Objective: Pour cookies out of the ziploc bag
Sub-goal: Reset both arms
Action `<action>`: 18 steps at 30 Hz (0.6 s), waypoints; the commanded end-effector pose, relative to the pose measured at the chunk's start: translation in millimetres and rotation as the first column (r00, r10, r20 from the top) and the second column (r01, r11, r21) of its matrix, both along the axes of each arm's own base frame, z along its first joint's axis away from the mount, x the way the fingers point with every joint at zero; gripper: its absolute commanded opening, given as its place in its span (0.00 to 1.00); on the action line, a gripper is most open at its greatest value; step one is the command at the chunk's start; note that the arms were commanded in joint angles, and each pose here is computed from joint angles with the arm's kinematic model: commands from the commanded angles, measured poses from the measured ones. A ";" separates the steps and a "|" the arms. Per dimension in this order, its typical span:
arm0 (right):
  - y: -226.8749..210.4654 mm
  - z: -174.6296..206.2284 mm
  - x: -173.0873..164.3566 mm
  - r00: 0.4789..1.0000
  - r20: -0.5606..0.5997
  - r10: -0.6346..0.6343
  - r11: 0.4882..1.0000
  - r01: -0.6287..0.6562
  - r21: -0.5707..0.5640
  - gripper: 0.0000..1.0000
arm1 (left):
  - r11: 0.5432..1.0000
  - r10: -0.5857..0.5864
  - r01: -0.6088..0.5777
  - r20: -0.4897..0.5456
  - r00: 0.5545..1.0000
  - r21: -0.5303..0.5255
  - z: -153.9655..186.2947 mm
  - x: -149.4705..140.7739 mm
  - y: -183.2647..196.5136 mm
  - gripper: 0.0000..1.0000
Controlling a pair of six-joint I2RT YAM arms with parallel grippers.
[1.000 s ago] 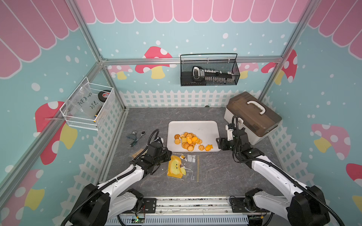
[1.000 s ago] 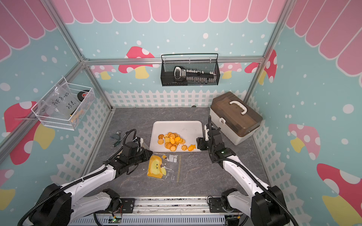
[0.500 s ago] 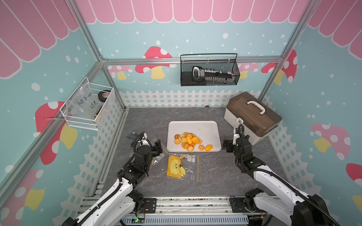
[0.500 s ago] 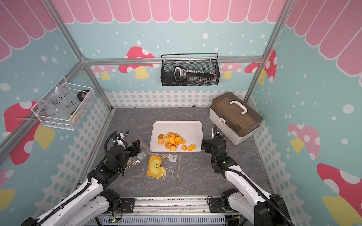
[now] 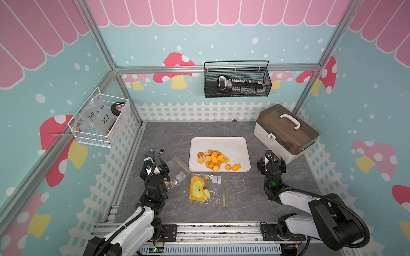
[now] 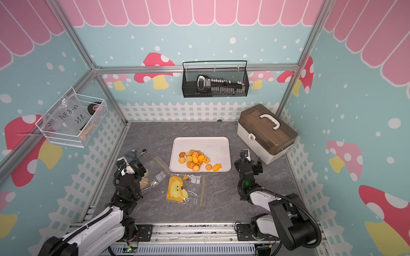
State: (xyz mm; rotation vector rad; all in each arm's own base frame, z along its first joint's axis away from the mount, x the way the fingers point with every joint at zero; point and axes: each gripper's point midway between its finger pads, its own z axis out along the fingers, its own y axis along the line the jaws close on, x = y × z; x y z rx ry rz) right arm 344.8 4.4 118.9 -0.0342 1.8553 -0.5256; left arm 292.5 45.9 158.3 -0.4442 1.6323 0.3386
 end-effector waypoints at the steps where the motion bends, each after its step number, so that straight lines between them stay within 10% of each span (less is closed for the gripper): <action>1: -5.7 24.6 4.5 0.990 0.141 -0.018 0.999 0.024 -0.037 0.99 | 1.000 -0.002 0.002 0.073 0.997 -0.006 7.2 10.8 4.9 0.87; 18: -29.3 -5.6 27.0 0.994 0.112 -0.004 0.997 -0.006 0.083 0.99 | 0.963 -0.265 0.268 -0.072 0.961 0.032 -29.7 90.1 -34.0 0.98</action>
